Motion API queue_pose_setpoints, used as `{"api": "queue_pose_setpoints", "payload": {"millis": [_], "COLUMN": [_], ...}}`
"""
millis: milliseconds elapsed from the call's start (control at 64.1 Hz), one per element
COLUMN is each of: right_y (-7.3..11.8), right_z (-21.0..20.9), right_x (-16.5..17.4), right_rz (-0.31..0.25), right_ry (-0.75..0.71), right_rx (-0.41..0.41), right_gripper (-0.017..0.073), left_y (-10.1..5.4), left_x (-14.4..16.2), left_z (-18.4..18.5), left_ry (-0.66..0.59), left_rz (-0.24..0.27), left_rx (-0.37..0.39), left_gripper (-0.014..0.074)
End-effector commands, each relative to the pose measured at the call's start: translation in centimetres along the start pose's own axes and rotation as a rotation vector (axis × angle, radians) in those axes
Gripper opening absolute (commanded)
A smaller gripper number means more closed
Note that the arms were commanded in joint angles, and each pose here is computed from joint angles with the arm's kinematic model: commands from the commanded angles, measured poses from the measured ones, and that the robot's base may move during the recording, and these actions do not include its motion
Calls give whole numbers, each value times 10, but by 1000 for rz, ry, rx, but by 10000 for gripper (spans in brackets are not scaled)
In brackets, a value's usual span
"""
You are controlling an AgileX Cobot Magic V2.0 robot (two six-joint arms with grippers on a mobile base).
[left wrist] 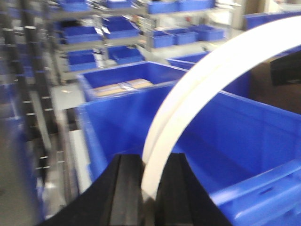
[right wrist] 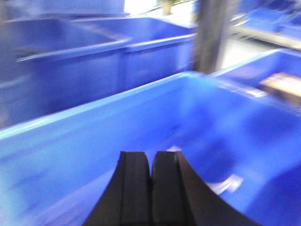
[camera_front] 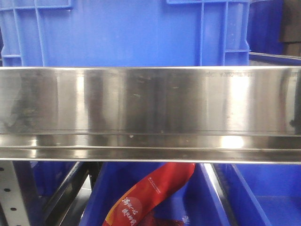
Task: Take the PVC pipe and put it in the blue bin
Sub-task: 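Open both grippers to drop the clamp into the blue bin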
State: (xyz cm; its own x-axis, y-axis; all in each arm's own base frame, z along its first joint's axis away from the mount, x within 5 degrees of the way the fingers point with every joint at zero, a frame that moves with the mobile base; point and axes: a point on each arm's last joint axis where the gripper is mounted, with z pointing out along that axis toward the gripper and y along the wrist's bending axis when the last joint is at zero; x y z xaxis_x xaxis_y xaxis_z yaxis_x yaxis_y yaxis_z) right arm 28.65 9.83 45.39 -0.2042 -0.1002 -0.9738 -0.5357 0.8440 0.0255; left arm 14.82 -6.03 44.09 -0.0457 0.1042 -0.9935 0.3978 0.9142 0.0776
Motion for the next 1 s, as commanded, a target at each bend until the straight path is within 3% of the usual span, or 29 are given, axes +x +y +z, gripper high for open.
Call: {"api": "queue_pose_setpoints", "payload": {"millis": [0,281,530,702,826,982], "right_y": [10,32,51,56,57,55], "right_z": [-20,-79,-124,-136,-139,-143], "right_x": [-6,-17,-20,-5,13,26], "right_rz": [-36,-156,-204,-182,-131,-88], "right_ry": [18,34,24,35,39,-14], "right_rx": [-43,-80,-122,-121,-103,-49], "right_gripper": [-167,-167,-167,-167,-167,-167], "left_y": [-5,-6,-7,-8,-9,-10], "left_x": [-11,-28,-14,-3,5,9], "left_z": [18,75,128,157,168,172], "left_ry": [-44,-120,-41,-14,4,17], "left_rz": [5,2,1,1,1,-5], "left_rx": [27,22,26,25,25,27], "left_gripper": [-111,-111,-111,-111,-91,141]}}
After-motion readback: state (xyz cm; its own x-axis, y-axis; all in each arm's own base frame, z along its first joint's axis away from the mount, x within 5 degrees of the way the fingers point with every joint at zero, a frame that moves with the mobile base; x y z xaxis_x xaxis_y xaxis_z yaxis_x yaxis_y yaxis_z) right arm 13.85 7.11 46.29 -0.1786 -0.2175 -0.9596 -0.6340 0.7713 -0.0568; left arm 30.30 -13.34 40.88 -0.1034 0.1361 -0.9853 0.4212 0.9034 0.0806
